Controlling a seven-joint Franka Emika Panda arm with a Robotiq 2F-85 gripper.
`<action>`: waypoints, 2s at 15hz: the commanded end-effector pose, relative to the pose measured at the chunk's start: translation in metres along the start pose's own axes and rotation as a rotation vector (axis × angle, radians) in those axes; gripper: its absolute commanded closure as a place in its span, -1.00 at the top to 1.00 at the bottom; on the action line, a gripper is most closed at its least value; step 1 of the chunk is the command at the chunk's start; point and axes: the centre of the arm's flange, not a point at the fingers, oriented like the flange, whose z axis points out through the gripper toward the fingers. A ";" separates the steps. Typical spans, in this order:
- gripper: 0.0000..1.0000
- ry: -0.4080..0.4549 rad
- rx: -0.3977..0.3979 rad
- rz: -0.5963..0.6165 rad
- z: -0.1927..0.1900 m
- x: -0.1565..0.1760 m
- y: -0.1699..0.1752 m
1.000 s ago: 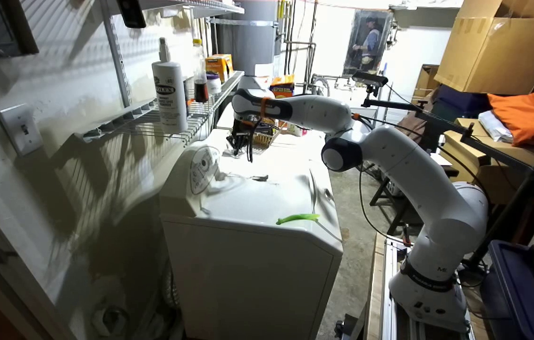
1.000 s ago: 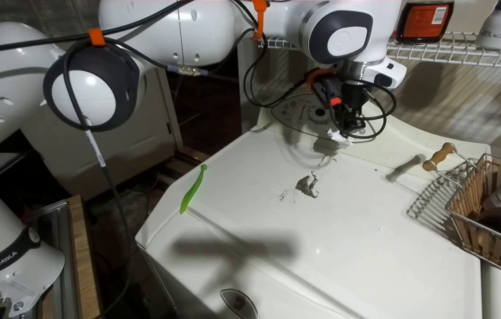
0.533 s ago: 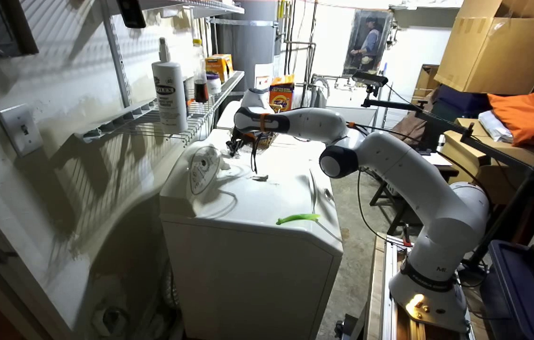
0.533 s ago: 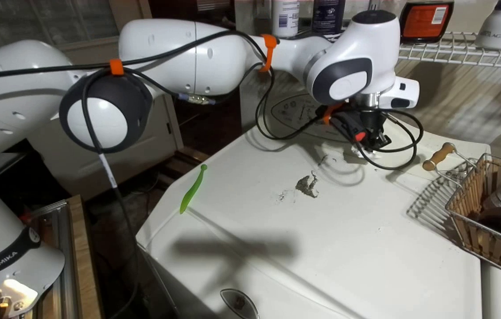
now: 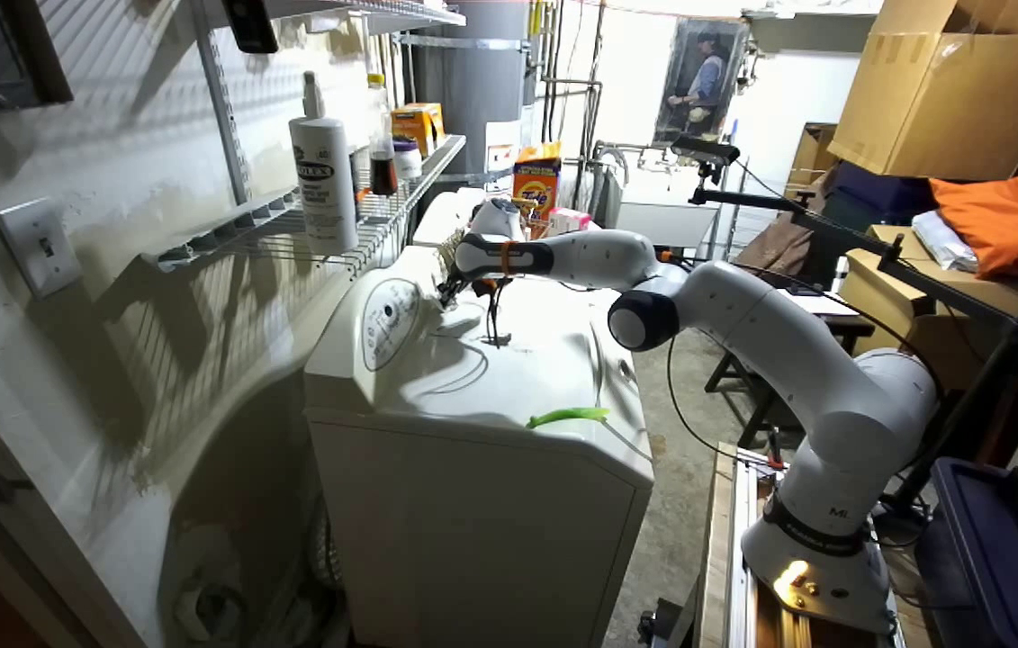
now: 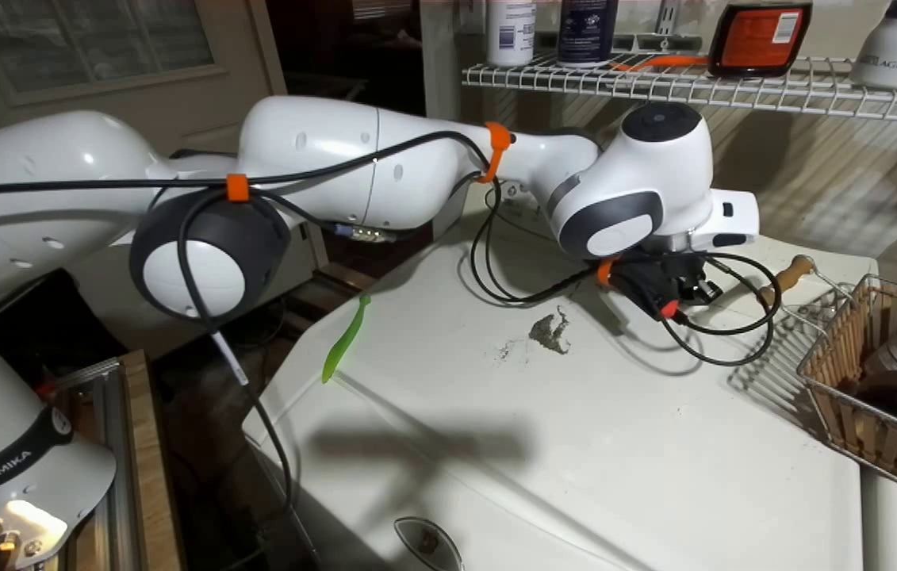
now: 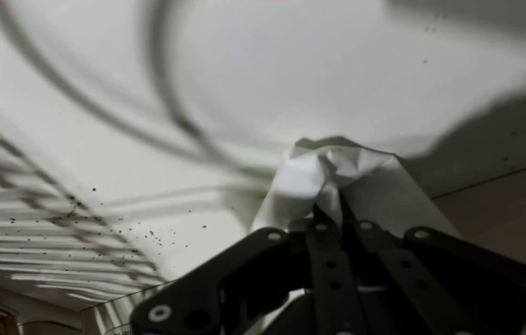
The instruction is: Use the white napkin to wipe the top of the washing machine on the left.
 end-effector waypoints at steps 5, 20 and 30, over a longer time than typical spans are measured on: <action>-0.98 0.049 0.095 -0.004 0.000 0.003 0.000; -0.98 0.145 0.088 0.079 -0.011 0.027 -0.002; -0.98 0.133 0.105 0.051 0.023 0.006 0.021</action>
